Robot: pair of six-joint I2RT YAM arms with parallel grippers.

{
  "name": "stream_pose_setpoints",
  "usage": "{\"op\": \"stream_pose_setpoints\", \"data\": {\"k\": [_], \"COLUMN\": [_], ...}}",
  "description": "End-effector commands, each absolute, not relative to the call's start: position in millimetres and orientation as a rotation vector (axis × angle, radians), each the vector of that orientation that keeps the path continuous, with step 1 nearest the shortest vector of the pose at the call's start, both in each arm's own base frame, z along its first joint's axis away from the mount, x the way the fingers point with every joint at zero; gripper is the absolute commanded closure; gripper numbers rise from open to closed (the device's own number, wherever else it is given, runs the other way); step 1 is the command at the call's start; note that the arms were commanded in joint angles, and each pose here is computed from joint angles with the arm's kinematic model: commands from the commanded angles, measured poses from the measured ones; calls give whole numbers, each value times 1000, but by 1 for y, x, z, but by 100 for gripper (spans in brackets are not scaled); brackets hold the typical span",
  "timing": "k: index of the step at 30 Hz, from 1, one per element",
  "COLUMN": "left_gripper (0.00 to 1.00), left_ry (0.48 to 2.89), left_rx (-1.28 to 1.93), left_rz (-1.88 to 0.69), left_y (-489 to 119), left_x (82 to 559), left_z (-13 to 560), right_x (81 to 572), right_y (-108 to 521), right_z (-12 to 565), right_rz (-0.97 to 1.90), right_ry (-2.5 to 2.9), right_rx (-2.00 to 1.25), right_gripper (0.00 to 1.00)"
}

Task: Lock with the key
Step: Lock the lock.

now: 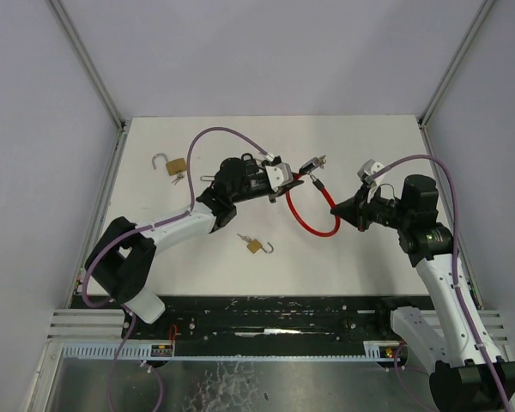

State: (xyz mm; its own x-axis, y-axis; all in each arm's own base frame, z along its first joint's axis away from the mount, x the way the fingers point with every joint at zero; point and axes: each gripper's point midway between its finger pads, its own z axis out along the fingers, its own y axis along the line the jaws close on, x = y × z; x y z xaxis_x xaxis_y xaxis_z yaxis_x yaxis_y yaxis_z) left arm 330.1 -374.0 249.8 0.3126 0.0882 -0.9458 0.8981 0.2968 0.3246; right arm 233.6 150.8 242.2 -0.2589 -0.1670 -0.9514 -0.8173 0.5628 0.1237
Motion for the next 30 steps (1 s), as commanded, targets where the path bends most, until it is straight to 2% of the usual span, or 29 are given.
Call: {"op": "stream_pose_setpoints", "data": {"k": [1,30], "left_gripper": [100,100], "left_ry": [1033,1057], "left_rx": [1188,1239], "left_rz": [-737,-774], "left_y": [-384,-387], "left_x": [324,324], "left_z": [266,259], "right_x": [248,244], "right_y": [142,142], "right_z": [257,256], "right_rz": [683,684], "right_ry": [1691,1680], "right_rx": [-787,-800], "right_gripper": [100,100]}}
